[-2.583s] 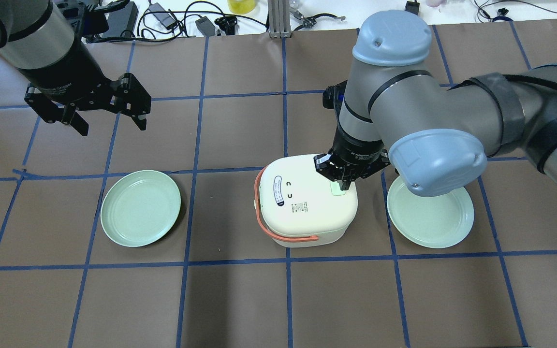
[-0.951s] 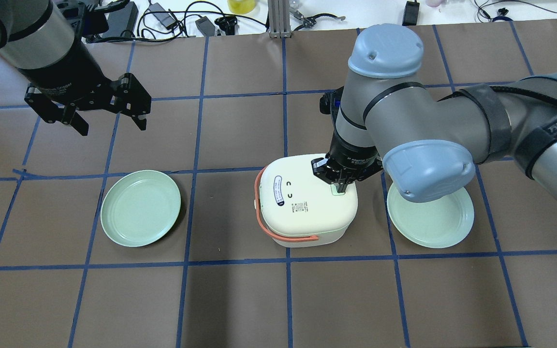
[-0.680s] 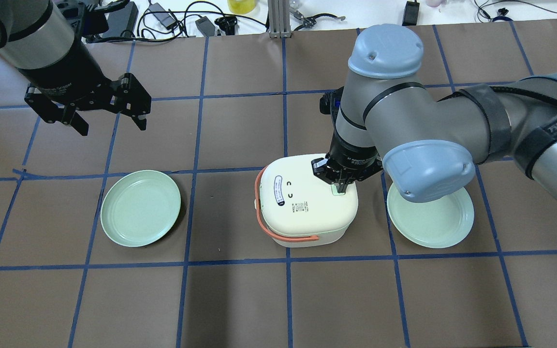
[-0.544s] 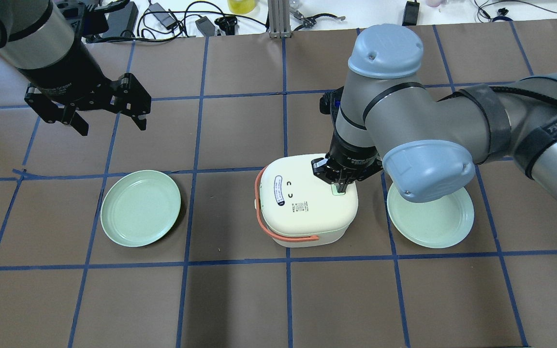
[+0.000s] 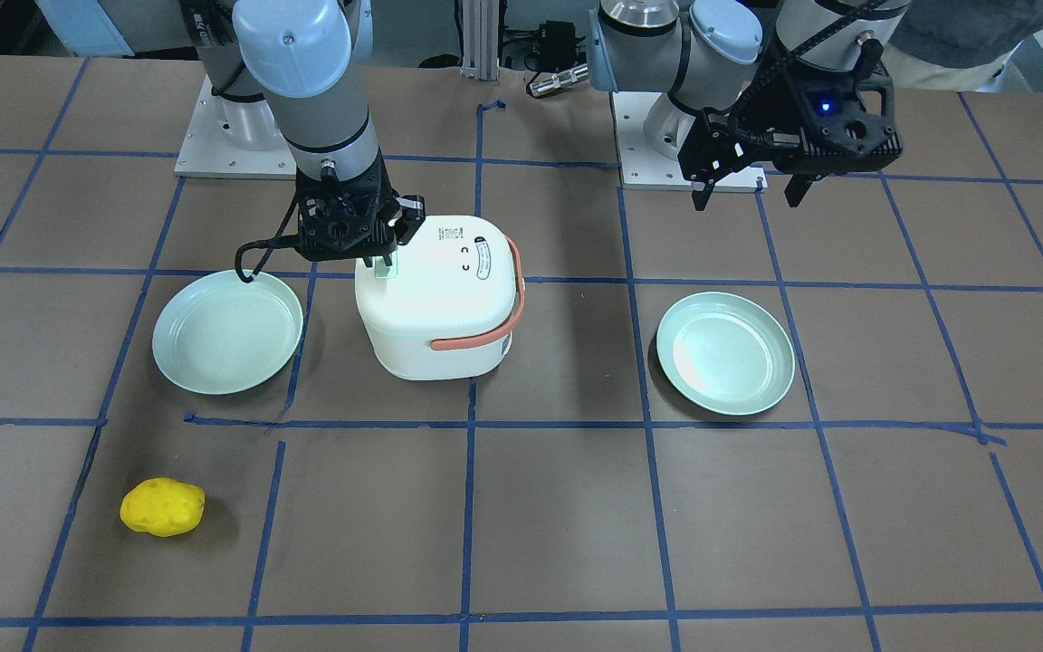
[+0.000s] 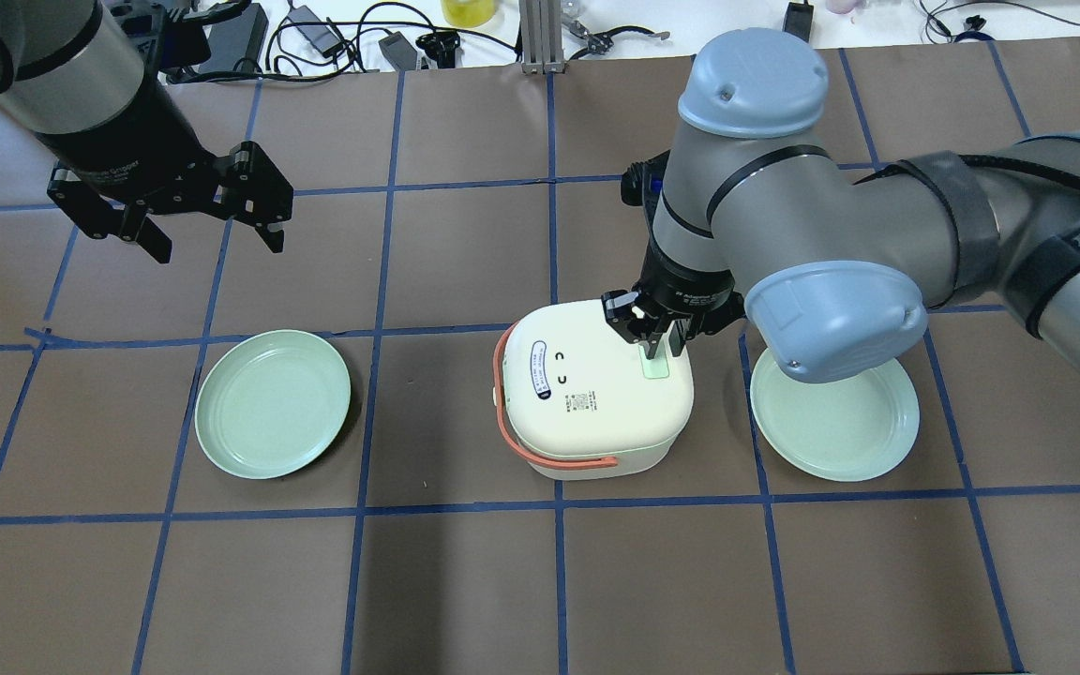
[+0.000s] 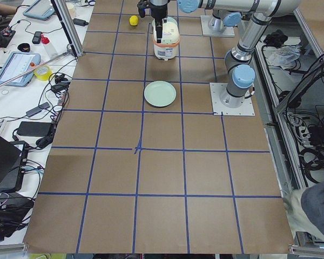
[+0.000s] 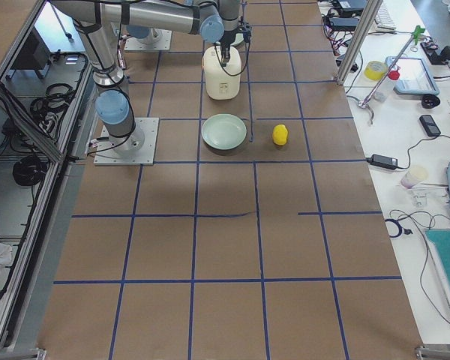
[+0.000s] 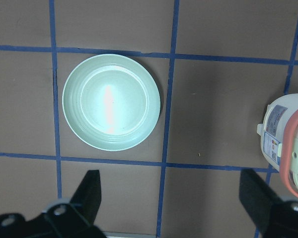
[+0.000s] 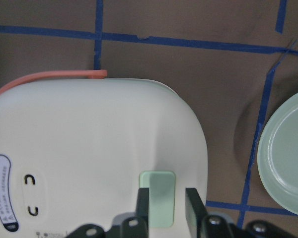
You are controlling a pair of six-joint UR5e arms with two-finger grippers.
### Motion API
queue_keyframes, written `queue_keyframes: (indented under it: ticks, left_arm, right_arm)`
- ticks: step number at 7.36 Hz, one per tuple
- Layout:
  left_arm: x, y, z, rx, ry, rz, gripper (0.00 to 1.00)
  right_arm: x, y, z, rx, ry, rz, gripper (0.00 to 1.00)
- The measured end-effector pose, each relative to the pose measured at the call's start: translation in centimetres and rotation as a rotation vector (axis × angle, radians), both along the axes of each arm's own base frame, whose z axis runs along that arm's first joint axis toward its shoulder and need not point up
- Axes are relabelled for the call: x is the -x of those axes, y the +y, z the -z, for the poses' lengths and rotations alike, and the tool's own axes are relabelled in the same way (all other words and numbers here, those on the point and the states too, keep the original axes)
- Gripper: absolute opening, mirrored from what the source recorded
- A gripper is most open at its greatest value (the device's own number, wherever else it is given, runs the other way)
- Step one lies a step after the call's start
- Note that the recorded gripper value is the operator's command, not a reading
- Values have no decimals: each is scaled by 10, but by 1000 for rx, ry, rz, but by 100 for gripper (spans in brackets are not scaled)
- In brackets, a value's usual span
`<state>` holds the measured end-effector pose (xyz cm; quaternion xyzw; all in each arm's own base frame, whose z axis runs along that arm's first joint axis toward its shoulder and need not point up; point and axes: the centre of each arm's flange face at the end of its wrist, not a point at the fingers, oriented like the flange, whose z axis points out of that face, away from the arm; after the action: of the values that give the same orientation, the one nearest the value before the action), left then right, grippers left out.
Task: Press rice cooker button
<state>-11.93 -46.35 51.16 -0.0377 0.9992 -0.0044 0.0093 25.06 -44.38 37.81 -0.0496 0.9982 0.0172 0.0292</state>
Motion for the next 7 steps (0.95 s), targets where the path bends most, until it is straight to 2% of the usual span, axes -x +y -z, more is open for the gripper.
queue_keyframes:
  ticks: [1,2,7]
  left_arm:
    - [0,0,0,0,0,0,100]
    - [0,0,0,0,0,0,100]
    - [0,0,0,0,0,0,100]
  right_arm:
    - [4,-9,-16,25,-4,10,56]
    - [8,-14,-27,27,-2,21,1]
    - [5,0,-1,-50,0,26,0]
